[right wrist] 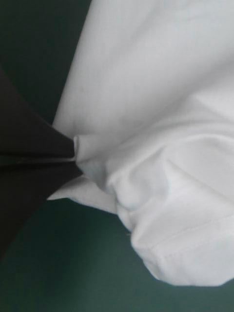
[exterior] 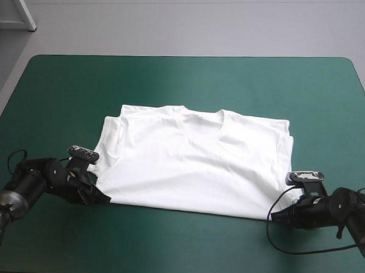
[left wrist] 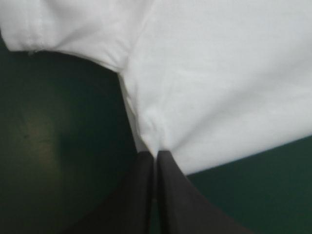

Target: Fold the cloth

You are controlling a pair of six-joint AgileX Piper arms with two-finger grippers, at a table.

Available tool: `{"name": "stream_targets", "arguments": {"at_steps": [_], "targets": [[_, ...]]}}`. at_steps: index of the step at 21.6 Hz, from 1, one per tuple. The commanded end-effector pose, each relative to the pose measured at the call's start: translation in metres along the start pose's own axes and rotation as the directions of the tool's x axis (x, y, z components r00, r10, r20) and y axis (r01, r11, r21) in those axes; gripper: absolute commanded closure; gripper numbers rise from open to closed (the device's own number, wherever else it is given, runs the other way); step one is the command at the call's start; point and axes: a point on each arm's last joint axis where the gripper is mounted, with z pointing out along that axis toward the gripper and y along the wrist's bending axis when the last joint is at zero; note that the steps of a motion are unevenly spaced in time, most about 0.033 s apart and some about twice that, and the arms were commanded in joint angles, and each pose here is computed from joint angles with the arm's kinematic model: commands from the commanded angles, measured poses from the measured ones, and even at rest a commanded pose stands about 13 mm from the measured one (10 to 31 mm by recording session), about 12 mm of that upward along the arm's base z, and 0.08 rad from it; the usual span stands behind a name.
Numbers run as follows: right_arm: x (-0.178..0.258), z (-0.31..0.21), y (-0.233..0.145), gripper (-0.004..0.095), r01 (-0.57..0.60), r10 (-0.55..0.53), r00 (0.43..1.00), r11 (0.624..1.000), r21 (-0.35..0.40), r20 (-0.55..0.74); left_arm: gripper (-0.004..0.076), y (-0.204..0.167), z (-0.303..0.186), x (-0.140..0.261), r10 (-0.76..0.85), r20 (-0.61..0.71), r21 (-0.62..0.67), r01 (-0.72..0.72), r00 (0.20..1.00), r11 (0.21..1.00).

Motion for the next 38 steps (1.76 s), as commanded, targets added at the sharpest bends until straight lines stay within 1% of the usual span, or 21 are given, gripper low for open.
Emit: {"name": "stream_targets", "arguments": {"at_steps": [1, 2, 3, 4, 5, 6, 7, 8, 9, 10, 12, 13, 15, 17, 19, 21, 25, 27, 29, 31, 38], "targets": [[-0.004, -0.007, -0.001, 0.0877, 0.009, -0.01, 1.0, 1.0, 0.018, 0.024, 0.0704, -0.001, -0.009, -0.004, -0.004, 0.037, -0.003, 0.004, 0.999, 1.0], [-0.003, -0.008, -0.001, 0.0772, 0.011, -0.012, 1.0, 1.0, 0.018, 0.02, 0.0694, -0.001, -0.009, -0.003, -0.023, 0.034, -0.005, 0.023, 0.999, 1.0], [-0.003, -0.008, -0.001, 0.07, 0.011, -0.012, 1.0, 1.0, 0.018, 0.019, 0.0677, -0.001, -0.009, -0.003, -0.023, 0.031, -0.004, 0.023, 0.999, 1.0], [-0.004, -0.01, -0.001, 0.0586, 0.011, -0.012, 0.999, 1.0, 0.017, 0.031, 0.0635, -0.002, -0.012, -0.003, -0.023, 0.039, -0.004, 0.023, 0.999, 1.0], [-0.006, -0.015, 0.0, 0.0474, 0.011, -0.012, 0.998, 1.0, 0.021, 0.057, 0.0574, -0.003, -0.015, -0.003, -0.022, 0.056, -0.006, 0.022, 0.998, 1.0], [-0.008, -0.021, 0.001, 0.0391, 0.013, -0.015, 0.996, 1.0, 0.026, 0.091, 0.0492, -0.004, -0.023, -0.003, -0.018, 0.078, -0.008, 0.019, 0.997, 1.0], [-0.011, -0.029, 0.003, 0.0375, 0.018, -0.022, 0.992, 0.999, 0.033, 0.127, 0.0428, -0.005, -0.032, -0.004, -0.014, 0.099, -0.011, 0.016, 0.995, 1.0], [-0.016, -0.043, 0.004, 0.0376, 0.021, -0.031, 0.982, 0.998, 0.056, 0.186, 0.0344, -0.007, -0.048, -0.006, -0.021, 0.144, -0.019, 0.023, 0.989, 1.0], [-0.019, -0.052, 0.005, 0.0376, 0.029, -0.043, 0.974, 0.997, 0.07, 0.222, 0.0324, -0.008, -0.056, -0.008, -0.031, 0.176, -0.024, 0.036, 0.984, 0.999], [-0.027, -0.076, 0.008, 0.0378, 0.036, -0.066, 0.947, 0.994, 0.1, 0.316, 0.0321, -0.01, -0.081, -0.014, -0.046, 0.292, -0.039, 0.059, 0.955, 0.997], [-0.04, -0.119, 0.016, 0.0396, 0.043, -0.099, 0.877, 0.991, 0.128, 0.471, 0.0321, -0.012, -0.116, -0.028, -0.076, 0.48, -0.046, 0.112, 0.874, 0.993], [-0.048, -0.14, 0.02, 0.0399, 0.048, -0.119, 0.832, 0.988, 0.143, 0.542, 0.0321, -0.012, -0.13, -0.035, -0.091, 0.54, -0.039, 0.132, 0.837, 0.99], [-0.057, -0.17, 0.026, 0.0399, 0.051, -0.142, 0.765, 0.986, 0.16, 0.628, 0.0321, -0.012, -0.138, -0.042, -0.094, 0.563, -0.036, 0.138, 0.821, 0.99], [-0.061, -0.184, 0.028, 0.0399, 0.052, -0.155, 0.727, 0.984, 0.172, 0.668, 0.0321, -0.002, -0.129, -0.049, -0.108, 0.543, -0.076, 0.177, 0.833, 0.981], [-0.063, -0.186, 0.028, 0.0399, 0.05, -0.159, 0.716, 0.983, 0.178, 0.679, 0.0321, 0.014, -0.116, -0.055, -0.137, 0.509, -0.132, 0.234, 0.85, 0.963], [-0.064, -0.184, 0.028, 0.0399, 0.049, -0.156, 0.719, 0.983, 0.175, 0.677, 0.0321, 0.029, -0.104, -0.058, -0.19, 0.476, -0.135, 0.285, 0.859, 0.949], [-0.065, -0.183, 0.027, 0.0399, 0.053, -0.161, 0.721, 0.983, 0.177, 0.674, 0.0321, 0.056, -0.072, -0.067, -0.31, 0.405, -0.035, 0.353, 0.86, 0.935], [-0.067, -0.182, 0.027, 0.0399, 0.055, -0.164, 0.721, 0.982, 0.18, 0.673, 0.0321, 0.064, -0.059, -0.072, -0.357, 0.386, 0.018, 0.379, 0.851, 0.925], [-0.069, -0.18, 0.027, 0.0399, 0.052, -0.152, 0.725, 0.985, 0.166, 0.671, 0.0321, 0.069, -0.039, -0.076, -0.385, 0.328, 0.061, 0.388, 0.862, 0.92], [-0.071, -0.178, 0.026, 0.0399, 0.052, -0.148, 0.73, 0.985, 0.163, 0.667, 0.0321, 0.073, -0.023, -0.078, -0.387, 0.284, 0.073, 0.383, 0.877, 0.921], [-0.073, -0.175, 0.025, 0.0409, 0.05, -0.14, 0.739, 0.987, 0.154, 0.659, 0.0325, 0.081, 0.0, -0.082, -0.391, 0.237, 0.071, 0.385, 0.889, 0.92]]}}
